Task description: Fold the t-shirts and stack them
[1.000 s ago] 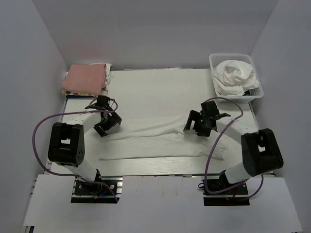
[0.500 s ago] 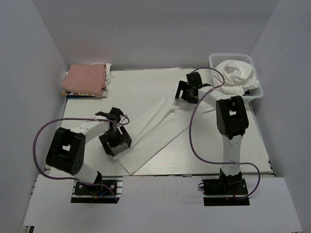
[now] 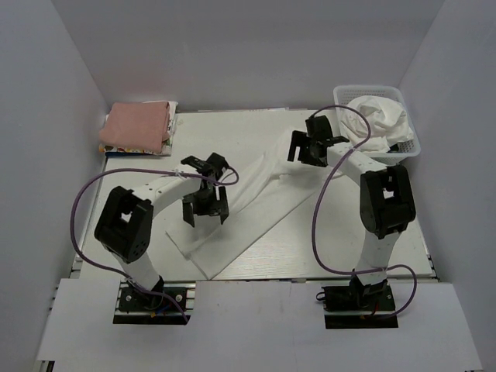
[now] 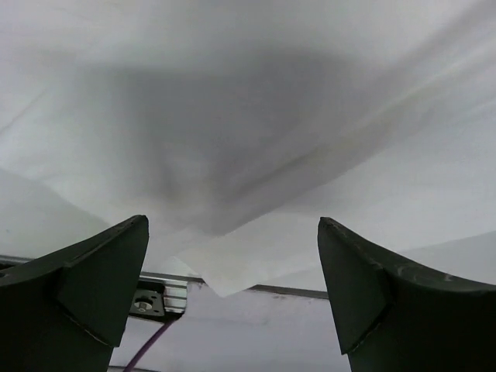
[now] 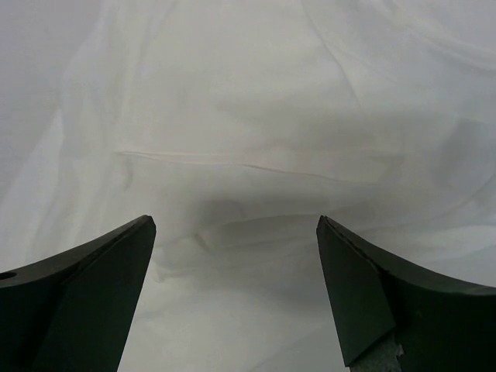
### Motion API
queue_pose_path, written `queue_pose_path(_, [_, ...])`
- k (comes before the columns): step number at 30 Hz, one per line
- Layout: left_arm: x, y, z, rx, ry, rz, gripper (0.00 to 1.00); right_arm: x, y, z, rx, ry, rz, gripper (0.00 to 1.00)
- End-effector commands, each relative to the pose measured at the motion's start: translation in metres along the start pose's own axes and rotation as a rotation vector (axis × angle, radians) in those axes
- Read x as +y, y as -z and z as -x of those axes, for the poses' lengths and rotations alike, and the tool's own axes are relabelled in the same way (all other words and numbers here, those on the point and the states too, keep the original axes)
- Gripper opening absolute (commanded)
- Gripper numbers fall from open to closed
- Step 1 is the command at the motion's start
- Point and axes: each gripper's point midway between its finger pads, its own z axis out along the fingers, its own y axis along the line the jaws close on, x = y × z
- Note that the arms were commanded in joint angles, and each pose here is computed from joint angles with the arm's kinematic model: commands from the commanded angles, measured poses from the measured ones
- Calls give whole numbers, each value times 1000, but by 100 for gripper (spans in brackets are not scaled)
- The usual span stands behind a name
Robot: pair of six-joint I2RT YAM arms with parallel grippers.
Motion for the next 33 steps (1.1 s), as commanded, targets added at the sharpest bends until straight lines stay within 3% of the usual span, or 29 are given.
queue_pose_path(1, [-34,-7,-15,8,-182,-132,100,-33,-12,-37,127,-39,-150,90])
queue_pose_path(4, [-56,-21,-42,42,-276,-294,100,-40,-27,-45,172,-70,-185,90])
queue_pose_path(10, [-53,-46,-100,204,-356,-295,100,-17,-75,-39,251,-25,-86,90])
queue_pose_path(12, [-70,-44,-112,236,-388,-382,100,-1,-86,-27,241,-8,-5,90])
queue_pose_path(13, [-78,-40,-116,243,-400,-420,100,9,-105,-39,296,-19,56,90])
queue_pose_path(15, [-102,-28,-114,222,-426,-489,100,33,-116,-16,258,-10,156,90])
queue_pose_path(16, [-109,-29,-114,226,-438,-488,100,43,-136,-27,288,-2,198,90])
queue_pose_path(18, [-125,-19,-107,186,-477,-466,100,73,-138,15,197,7,295,90])
queue_pose_path(19, [-128,-19,-107,187,-461,-437,100,73,-156,-4,236,0,302,90])
queue_pose_path(22, [-131,-24,-103,180,-440,-302,100,97,-150,35,110,-2,373,90])
queue_pose_path(26, [-147,-20,-114,170,-438,-289,100,104,-144,64,8,-15,400,90])
queue_pose_path(32, [-160,36,-110,-40,-472,-318,100,124,-84,117,-128,157,406,90])
queue_pose_path(33, [-160,44,-111,-60,-482,-323,100,130,-57,136,-175,167,415,90])
